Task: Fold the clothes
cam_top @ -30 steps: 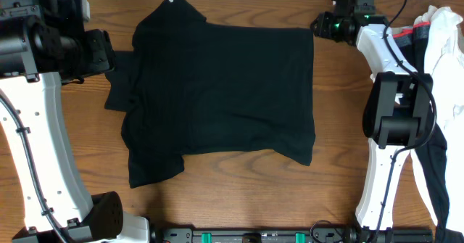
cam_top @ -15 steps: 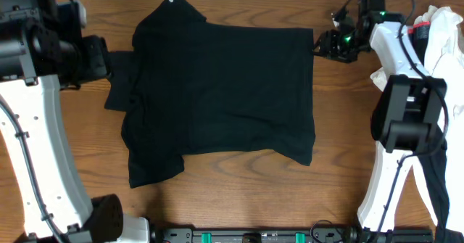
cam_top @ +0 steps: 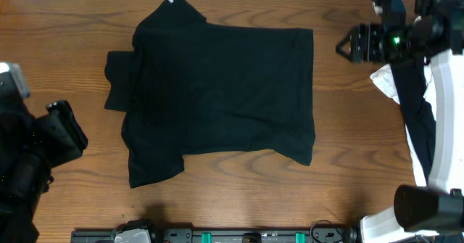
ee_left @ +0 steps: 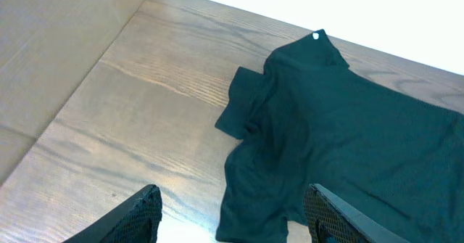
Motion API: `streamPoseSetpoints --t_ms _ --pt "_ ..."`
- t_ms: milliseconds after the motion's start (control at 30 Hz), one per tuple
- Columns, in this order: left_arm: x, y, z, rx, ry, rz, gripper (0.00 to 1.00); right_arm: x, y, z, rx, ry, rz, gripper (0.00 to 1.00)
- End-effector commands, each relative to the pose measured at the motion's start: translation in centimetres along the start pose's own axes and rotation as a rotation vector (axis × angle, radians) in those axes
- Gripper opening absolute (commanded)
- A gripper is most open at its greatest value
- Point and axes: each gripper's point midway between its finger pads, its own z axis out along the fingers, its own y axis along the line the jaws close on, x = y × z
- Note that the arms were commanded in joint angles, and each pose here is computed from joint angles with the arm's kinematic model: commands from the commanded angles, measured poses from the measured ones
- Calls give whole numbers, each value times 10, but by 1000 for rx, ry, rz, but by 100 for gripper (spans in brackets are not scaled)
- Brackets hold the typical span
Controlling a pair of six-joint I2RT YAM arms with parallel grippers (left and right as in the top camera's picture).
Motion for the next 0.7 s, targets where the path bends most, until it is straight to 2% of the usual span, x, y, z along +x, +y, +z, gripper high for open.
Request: streamPoseSetpoints --t_ms 0,267,467,600,667 --pt "20 5 35 -65 159 -62 65 26 3 21 51 138 14 72" --pt "54 5 79 -119 362 -90 70 111 31 88 28 457 -96 72" --pt "68 7 84 -141 436 -78 70 177 41 138 28 615 -191 69" --pt "70 8 78 -139 428 -80 70 205 16 154 223 656 -168 69" --pt "70 9 73 -135 411 -86 70 214 10 160 258 658 -160 70"
